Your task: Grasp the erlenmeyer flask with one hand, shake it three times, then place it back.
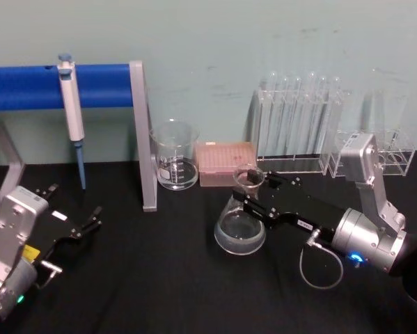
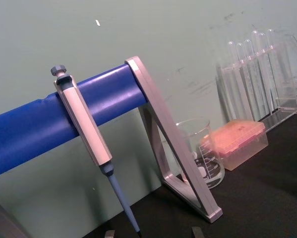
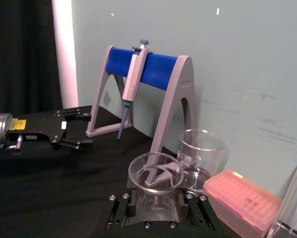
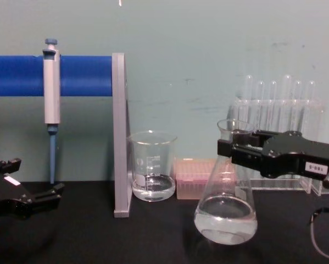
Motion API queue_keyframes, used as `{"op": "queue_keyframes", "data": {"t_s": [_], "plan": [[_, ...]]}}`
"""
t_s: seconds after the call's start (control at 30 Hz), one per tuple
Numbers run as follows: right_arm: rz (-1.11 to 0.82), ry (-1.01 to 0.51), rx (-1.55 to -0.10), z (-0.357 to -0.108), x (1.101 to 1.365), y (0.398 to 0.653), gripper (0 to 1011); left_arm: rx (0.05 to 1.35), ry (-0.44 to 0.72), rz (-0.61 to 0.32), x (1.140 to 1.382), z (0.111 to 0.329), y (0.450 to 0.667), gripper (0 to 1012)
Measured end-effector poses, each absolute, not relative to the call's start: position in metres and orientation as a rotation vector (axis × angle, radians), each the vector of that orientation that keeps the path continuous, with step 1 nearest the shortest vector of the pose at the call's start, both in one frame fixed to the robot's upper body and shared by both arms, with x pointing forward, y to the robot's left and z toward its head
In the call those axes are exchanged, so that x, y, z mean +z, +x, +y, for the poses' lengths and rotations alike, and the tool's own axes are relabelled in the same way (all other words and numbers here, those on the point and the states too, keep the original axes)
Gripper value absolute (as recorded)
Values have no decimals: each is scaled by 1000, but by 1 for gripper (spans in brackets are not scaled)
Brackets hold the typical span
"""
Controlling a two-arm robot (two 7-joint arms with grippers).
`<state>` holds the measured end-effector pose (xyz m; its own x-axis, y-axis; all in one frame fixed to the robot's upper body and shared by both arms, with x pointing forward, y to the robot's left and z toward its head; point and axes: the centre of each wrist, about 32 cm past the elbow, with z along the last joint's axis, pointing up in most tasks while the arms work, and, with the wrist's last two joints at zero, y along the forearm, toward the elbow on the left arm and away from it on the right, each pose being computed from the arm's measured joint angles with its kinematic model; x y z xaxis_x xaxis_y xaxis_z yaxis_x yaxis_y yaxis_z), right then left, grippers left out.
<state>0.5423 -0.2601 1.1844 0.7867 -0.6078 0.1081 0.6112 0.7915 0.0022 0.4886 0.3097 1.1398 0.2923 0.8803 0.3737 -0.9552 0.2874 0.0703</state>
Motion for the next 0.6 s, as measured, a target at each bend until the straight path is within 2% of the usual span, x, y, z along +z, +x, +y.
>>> {"op": "queue_keyframes", "data": {"t_s": [0.6], "plan": [[-110,-74,-606,-263,1177,554,453,1248,304,-285,1140,310,489,1001]]}}
